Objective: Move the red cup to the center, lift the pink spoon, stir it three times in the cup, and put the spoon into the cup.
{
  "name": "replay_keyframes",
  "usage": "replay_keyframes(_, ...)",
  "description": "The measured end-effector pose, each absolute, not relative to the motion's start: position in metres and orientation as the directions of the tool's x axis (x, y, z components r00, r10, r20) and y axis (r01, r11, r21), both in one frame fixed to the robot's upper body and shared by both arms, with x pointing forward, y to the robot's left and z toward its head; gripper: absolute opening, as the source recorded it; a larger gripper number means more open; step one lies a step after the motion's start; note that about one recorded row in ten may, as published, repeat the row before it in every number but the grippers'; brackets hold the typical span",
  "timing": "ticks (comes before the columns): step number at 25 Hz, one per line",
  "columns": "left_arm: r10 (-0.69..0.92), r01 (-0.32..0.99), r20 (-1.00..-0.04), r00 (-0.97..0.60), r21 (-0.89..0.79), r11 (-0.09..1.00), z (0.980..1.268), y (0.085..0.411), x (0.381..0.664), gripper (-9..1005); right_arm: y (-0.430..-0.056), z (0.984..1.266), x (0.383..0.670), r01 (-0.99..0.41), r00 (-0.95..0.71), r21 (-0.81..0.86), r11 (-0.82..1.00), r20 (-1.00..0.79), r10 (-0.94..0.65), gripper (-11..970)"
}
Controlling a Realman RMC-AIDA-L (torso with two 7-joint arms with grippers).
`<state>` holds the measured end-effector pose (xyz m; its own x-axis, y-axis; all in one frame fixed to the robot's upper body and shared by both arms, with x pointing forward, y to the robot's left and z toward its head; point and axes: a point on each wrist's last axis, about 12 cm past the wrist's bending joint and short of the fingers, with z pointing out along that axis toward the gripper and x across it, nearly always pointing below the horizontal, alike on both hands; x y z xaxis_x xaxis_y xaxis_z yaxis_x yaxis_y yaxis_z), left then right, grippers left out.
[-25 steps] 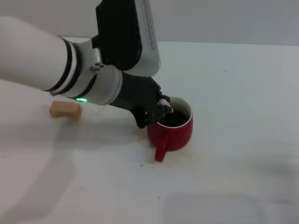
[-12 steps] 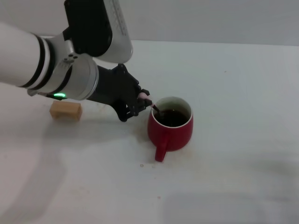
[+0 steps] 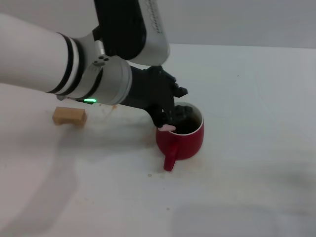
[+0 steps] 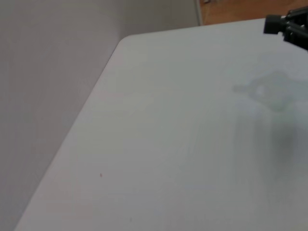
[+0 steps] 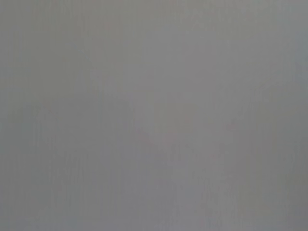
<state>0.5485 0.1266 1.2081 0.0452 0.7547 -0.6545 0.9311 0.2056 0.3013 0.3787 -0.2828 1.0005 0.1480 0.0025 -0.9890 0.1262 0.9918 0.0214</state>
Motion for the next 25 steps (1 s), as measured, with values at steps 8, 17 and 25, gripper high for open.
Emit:
replay_keyframes(8,0.633,0.852,-0.770,0.082,0.384,0.356,1.234,0.129,0.559,444,-0.284,1.000,0.377,0.129,0.144,0.015,0.992,-0.990,-0.004,-1)
replay_keyframes(17,0.158,0.587,-0.959,0.234,0.269,0.764,1.265,0.167,0.563,758,-0.286,1.000,0.374,0.137,0.154,0.006,0.991,-0.988,-0.015,-1)
replay_keyframes(25,-0.029,0.524,-0.965,0.262,0.117,0.844,1.278,0.170,0.560,814,-0.286,1.001,0.374,0.131,0.160,0.005,0.991,-0.987,-0.016,0)
